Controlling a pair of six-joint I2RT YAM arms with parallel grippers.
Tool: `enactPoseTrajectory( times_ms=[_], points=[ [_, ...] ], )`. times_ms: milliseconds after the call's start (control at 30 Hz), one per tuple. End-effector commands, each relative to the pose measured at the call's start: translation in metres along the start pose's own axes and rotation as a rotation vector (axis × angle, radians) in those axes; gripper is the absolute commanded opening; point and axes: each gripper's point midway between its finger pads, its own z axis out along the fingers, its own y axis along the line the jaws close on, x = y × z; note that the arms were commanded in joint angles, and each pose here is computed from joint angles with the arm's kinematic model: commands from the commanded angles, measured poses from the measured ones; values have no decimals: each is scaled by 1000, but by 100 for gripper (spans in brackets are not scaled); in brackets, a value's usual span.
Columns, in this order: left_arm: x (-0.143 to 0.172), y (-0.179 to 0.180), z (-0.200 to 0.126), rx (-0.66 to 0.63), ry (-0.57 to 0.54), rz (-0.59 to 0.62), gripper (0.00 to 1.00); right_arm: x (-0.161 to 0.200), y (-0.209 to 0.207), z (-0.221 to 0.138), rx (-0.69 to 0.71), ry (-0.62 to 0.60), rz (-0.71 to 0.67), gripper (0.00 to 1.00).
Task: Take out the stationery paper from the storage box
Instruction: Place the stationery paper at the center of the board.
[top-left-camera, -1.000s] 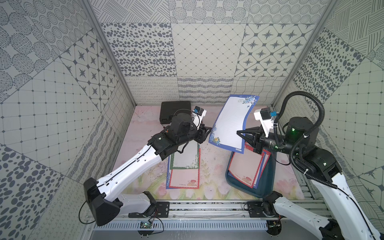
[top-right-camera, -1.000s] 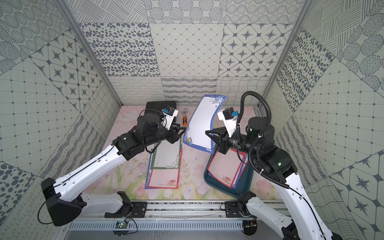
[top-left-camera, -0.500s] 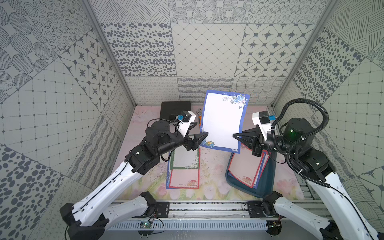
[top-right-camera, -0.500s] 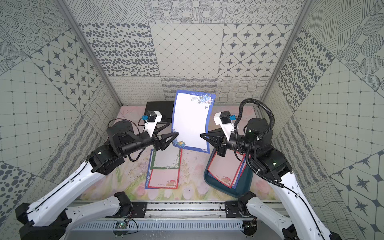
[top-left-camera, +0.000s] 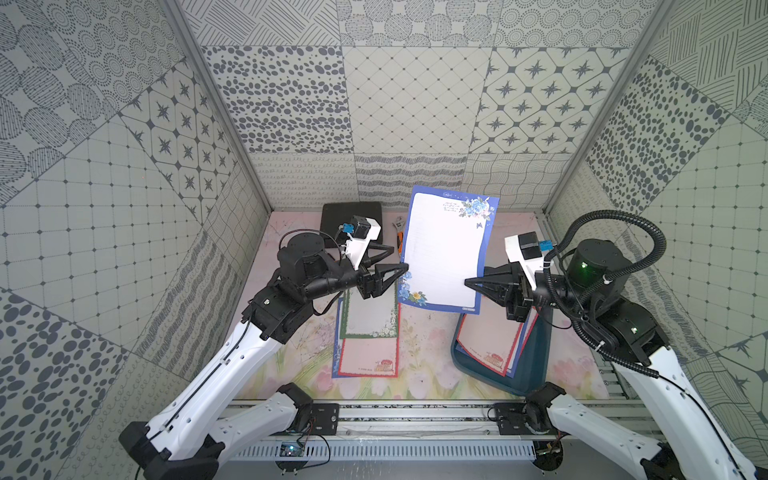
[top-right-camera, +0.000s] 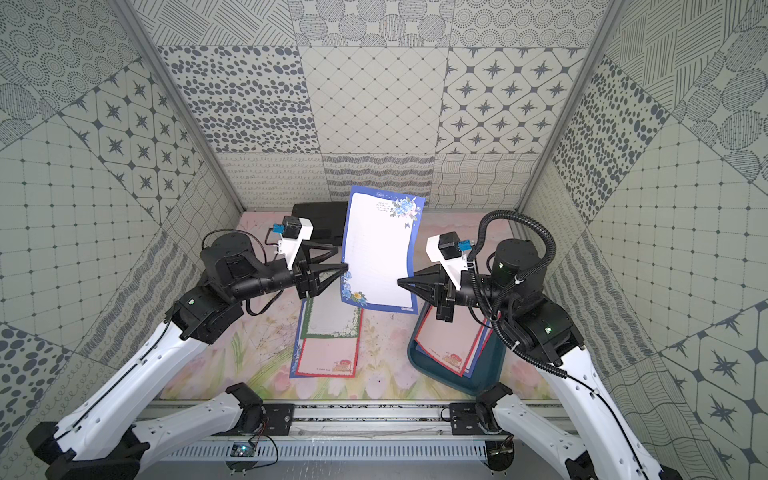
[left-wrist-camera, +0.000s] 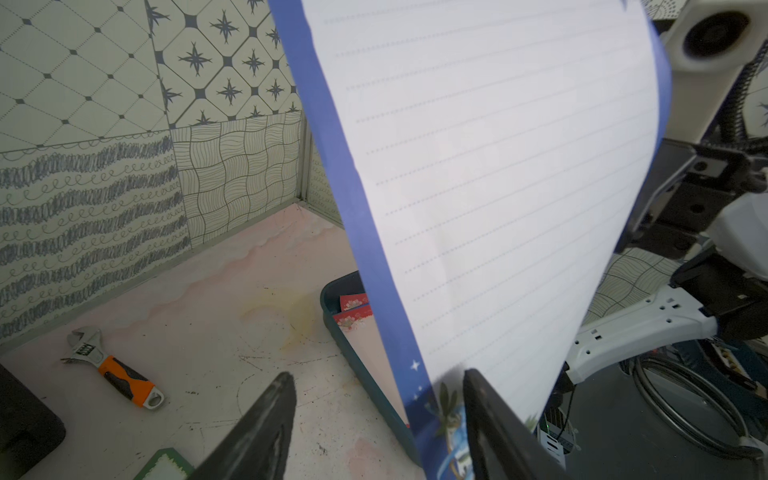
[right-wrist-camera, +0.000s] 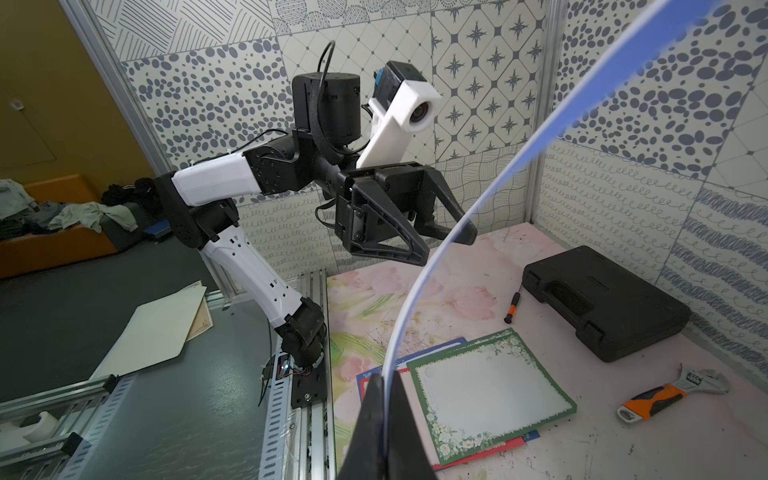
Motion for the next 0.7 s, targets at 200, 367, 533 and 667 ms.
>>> enactPoseTrajectory(
  times_ms=[200, 367, 533, 667],
  points=[
    [-30, -54, -15, 294, -88, 8, 50, 1, -9, 8, -11, -15, -9, 0],
    [-31, -56, -18, 297, -102, 1, 41, 5, -26, 12, 45, -20, 11, 0],
    [-32, -52, -18, 273, -115, -8, 31, 11, -32, 17, 43, -18, 43, 0],
    [-30, -49, -21, 242, -127, -5, 25, 12, -41, 17, 87, -48, 73, 0]
  ],
)
